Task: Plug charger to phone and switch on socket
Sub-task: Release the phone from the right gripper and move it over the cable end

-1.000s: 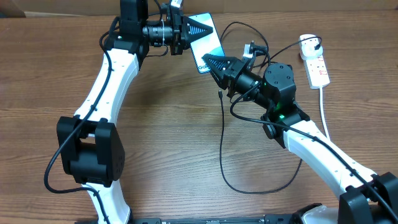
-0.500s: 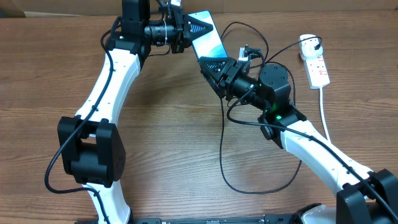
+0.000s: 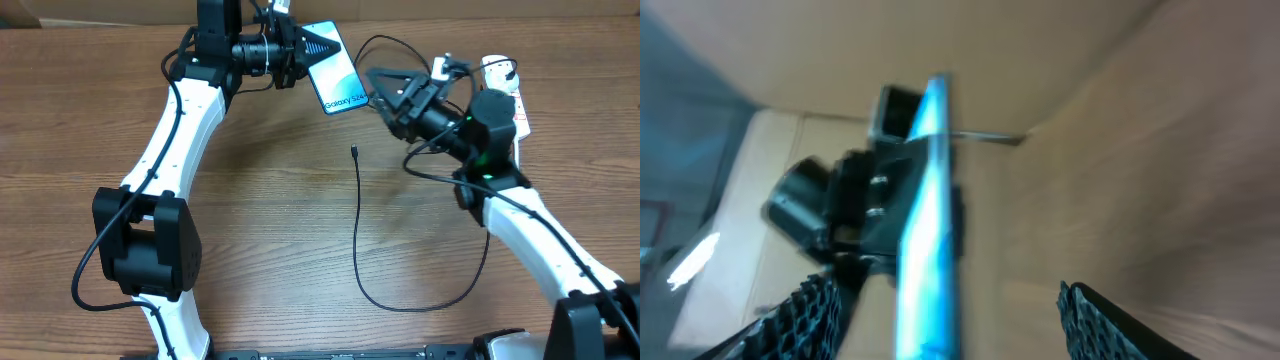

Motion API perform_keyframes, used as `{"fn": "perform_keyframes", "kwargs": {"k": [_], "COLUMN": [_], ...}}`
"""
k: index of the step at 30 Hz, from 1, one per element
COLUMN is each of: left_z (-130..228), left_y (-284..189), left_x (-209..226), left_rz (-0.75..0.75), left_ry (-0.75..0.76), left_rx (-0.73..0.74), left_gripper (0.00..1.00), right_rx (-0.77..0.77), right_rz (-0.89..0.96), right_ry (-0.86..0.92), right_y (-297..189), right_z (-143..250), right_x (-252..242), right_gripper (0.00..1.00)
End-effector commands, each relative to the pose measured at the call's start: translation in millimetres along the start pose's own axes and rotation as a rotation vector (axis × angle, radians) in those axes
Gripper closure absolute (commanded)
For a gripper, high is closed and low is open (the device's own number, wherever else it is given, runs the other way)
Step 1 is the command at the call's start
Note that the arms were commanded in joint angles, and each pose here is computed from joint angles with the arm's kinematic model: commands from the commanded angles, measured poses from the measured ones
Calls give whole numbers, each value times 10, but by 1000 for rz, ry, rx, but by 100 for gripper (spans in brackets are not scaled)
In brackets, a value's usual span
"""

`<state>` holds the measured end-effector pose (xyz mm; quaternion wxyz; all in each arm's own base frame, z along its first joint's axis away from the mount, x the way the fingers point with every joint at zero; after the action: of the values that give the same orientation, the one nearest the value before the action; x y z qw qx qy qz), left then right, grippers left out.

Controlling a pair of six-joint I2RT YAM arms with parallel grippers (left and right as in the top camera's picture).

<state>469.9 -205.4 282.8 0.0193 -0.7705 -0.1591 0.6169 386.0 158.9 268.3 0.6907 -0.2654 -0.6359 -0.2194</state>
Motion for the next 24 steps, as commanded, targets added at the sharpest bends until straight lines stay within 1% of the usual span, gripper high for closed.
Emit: {"fn": "perform_keyframes", "kwargs": {"k": [1,4,7,9,11,15,20,24], "left_z": [-62,-45,-6,15,31,68,87,208], "left_y": [-204,-286,-364,-428,-489,-604,-719,-762], "left_x": [-182,-162,-201,-229,-252,-282,-280,-273], "left_rz": [15,33,83,118,148,197,226,260], "left_ry": [41,14,17,22,21,-36,-95,-210], "left_rx": [-26,-3,41,69,92,139,167,228], "left_gripper": [96,96,96,96,96,96,96,96], "right_rx": [-10,-35,-54,-63,-65,-78,-60,-15], "right_rz": [40,177,331,436,506,665,842,986], "right_ry": [-155,-197,-241,-270,-304,-383,-472,-532], "right_y": [-228,-346,-427,-484,-524,-592,-541,-408], "right_z": [-52,-113,-144,-147,-135,-128,-92,-63], "right_x": [47,-132,-303,-373,-371,-292,-236,-348], "right_gripper": [30,34,40,47,50,50,50,50]}}
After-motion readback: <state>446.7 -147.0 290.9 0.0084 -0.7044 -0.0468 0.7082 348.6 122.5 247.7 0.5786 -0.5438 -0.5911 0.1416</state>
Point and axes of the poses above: each gripper's point midway between its finger pads, its own y axis out along the fingers, its own x axis along the line the jaws close on, z = x × y, the point moved 4 cm from there along -y, back along the fingers, and after that the axes turned 13 degrees about y, right-handed, at the moved point
